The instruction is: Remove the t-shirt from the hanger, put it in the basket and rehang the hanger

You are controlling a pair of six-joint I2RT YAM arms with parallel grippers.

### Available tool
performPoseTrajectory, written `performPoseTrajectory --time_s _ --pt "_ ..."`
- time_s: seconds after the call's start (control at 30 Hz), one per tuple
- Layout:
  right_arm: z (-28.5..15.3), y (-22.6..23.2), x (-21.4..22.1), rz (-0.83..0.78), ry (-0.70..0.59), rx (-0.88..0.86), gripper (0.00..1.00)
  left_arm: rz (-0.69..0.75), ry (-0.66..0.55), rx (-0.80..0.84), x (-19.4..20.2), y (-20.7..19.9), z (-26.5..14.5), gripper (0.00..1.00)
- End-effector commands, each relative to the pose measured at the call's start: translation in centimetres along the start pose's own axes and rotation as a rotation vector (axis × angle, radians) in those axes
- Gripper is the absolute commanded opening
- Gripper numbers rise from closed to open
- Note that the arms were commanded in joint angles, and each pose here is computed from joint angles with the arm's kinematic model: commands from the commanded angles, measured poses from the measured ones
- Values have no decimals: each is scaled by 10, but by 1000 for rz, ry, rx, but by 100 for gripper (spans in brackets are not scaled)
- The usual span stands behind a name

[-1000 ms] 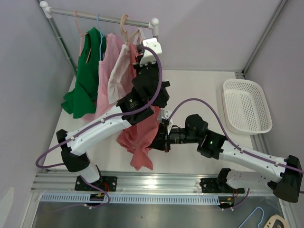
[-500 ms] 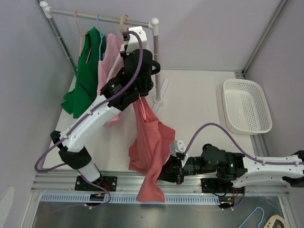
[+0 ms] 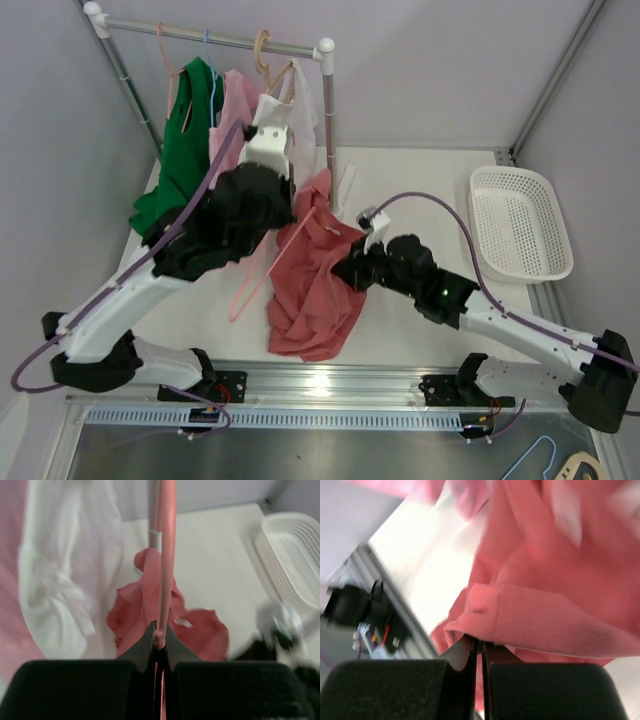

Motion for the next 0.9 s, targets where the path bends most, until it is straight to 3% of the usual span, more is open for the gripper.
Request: performPoseTrajectory --time_s 0.0,0.13,0.27,0.3,0.37,0.4,0.43,0.6,0.73,0.83,0.87 --pt "14 -18 -27 19 15 61 0 -84 115 179 22 17 -50 1" --pt "51 -38 -7 5 190 153 0 -118 238 150 57 49 -77 1" --pt "81 -45 26 28 322 155 2 -132 168 63 62 94 -101 1" --pt "89 -47 36 36 357 162 28 -146 132 59 59 108 -110 1" --pt "97 -40 38 22 377 166 53 -136 107 24 56 123 -118 1" --pt "102 -40 44 11 401 173 83 -140 82 7 51 129 -122 1" --pt "105 -36 44 -7 410 173 96 -147 56 23 42 136 -131 1" --pt "126 -9 60 -103 480 153 99 -140 10 43 28 149 -145 1" --pt "147 14 108 -147 612 91 99 -152 -15 50 22 153 -149 1" --pt "154 29 133 -214 696 119 99 -147 -25 41 22 153 -148 1" --pt "153 24 154 -238 787 172 99 -146 -27 37 22 153 -147 1"
Point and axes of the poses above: each gripper's point midway between its finger pads, its own z axis out along the fingers, its own y axis along the line the jaws close on, x = y × z, the point moved 9 cm from there along -z, back along the fingers, and after that the axes turned 9 degrees about -z, right-handed, at the moved point
